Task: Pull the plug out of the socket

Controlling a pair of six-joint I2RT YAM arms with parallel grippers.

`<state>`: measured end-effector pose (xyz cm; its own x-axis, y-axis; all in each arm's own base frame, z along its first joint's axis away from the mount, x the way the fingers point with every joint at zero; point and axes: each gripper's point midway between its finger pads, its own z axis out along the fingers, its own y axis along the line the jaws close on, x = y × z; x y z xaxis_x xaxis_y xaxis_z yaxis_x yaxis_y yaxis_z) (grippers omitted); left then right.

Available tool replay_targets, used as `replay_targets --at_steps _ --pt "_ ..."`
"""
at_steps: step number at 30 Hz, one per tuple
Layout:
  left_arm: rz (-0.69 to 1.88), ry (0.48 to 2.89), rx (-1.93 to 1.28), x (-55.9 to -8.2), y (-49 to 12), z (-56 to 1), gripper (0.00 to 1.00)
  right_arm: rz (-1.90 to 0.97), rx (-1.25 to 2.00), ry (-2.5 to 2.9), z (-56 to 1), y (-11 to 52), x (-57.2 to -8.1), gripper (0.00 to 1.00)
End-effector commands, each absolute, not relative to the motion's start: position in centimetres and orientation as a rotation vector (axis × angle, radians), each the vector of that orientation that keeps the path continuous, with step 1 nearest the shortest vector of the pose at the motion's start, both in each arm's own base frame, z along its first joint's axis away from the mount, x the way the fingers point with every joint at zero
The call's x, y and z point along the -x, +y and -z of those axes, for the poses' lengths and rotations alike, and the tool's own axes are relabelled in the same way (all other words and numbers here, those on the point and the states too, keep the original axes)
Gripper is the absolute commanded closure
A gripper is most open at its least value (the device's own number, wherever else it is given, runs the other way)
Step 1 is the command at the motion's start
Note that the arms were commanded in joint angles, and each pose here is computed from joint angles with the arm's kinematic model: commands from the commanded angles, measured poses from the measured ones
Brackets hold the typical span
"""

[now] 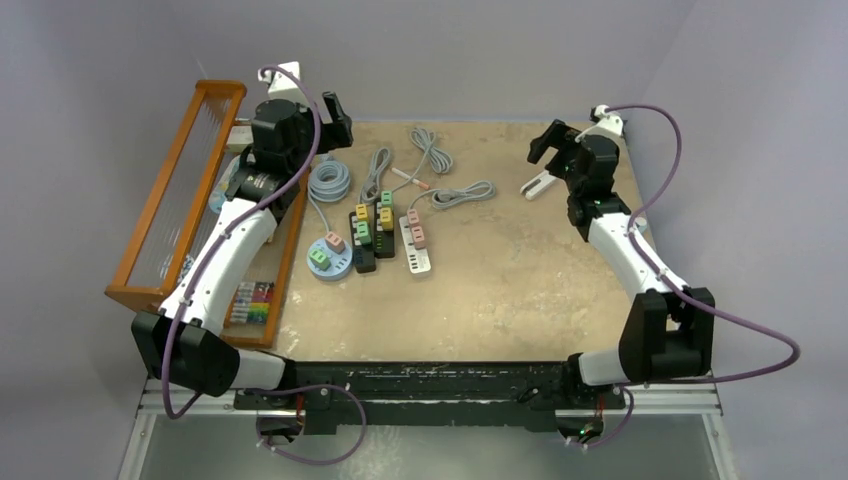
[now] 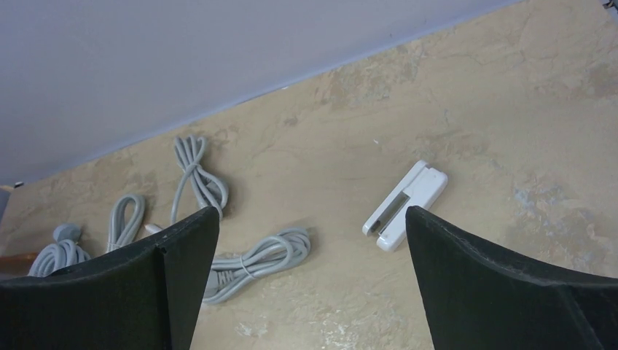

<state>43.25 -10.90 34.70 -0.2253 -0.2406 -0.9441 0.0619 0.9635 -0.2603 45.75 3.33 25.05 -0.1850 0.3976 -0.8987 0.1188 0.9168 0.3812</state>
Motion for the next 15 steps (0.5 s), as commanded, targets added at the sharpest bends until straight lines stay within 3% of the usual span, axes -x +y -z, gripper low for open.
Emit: replay_targets --at_steps 1,6,8,10,12,15 --pt "0.317 1.663 0.150 -43.4 -9.9 -38.1 0.08 -0.285 -0.359 1.710 -27.1 4.0 -46.7 0.01" --pt "0.317 1.600 0.050 -41.3 -10.0 -38.8 0.00 -0.289 -0.331 1.685 -27.3 4.1 -46.7 0.01" --pt "0.162 1.591 0.039 -41.7 -7.9 -39.0 0.11 -0.293 -0.157 1.707 -27.6 6.4 -46.7 0.00" --pt "0.060 1.661 0.111 -42.4 -6.2 -38.2 0.19 -0.089 -0.082 1.717 -28.0 8.7 -46.6 0.00" --pt "0.059 1.683 0.098 -42.9 -6.5 -37.6 0.19 0.056 0.057 1.716 -27.7 13.2 -46.1 0.01" --pt "0.088 1.710 0.130 -43.6 -6.9 -36.4 0.17 -0.008 0.216 1.748 -25.9 20.1 -45.3 0.01"
